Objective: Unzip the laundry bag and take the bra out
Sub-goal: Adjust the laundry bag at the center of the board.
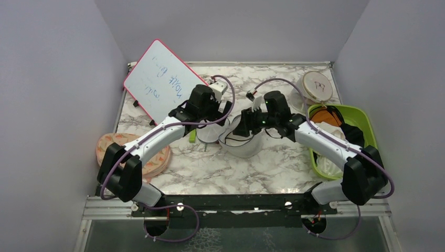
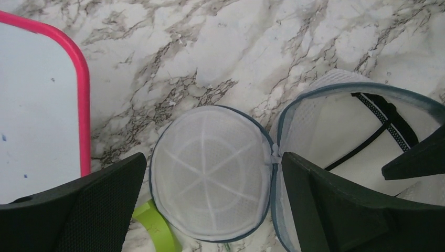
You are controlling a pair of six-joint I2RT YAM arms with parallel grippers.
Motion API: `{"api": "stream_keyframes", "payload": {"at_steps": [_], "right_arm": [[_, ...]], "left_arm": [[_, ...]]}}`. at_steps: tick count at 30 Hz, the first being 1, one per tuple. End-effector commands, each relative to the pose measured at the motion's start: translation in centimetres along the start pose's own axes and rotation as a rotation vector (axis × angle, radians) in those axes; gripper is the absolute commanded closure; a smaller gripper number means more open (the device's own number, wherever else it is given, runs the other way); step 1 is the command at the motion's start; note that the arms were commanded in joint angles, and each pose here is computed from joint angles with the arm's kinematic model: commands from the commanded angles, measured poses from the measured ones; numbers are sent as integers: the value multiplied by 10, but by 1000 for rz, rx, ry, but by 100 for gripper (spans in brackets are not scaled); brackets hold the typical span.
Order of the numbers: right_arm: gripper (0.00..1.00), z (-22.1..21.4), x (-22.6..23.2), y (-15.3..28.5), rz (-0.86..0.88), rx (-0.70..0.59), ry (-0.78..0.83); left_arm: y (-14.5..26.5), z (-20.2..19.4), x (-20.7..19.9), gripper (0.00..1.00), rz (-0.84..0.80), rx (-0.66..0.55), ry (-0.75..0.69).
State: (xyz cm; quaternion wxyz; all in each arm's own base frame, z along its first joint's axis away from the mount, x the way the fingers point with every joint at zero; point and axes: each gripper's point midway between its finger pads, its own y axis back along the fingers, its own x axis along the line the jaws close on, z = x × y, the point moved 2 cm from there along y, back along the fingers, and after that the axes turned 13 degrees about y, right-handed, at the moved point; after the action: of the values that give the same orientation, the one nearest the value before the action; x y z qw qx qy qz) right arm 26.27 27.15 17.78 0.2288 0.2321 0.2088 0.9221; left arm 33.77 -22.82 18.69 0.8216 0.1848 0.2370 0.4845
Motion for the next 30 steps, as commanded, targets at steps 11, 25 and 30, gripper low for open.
{"api": "stream_keyframes", "payload": {"at_steps": [11, 25, 30], "right_arm": [[56, -65, -7, 1, -113, 72, -92], [56, -92, -16, 5, -190, 85, -140], [56, -91, -18, 7, -211, 88, -142]], "left_arm": [[-41, -53, -44, 1, -278, 281, 96], [-47, -79, -68, 10, -354, 368, 54], [-33, -59, -70, 1, -318, 265, -19]]}}
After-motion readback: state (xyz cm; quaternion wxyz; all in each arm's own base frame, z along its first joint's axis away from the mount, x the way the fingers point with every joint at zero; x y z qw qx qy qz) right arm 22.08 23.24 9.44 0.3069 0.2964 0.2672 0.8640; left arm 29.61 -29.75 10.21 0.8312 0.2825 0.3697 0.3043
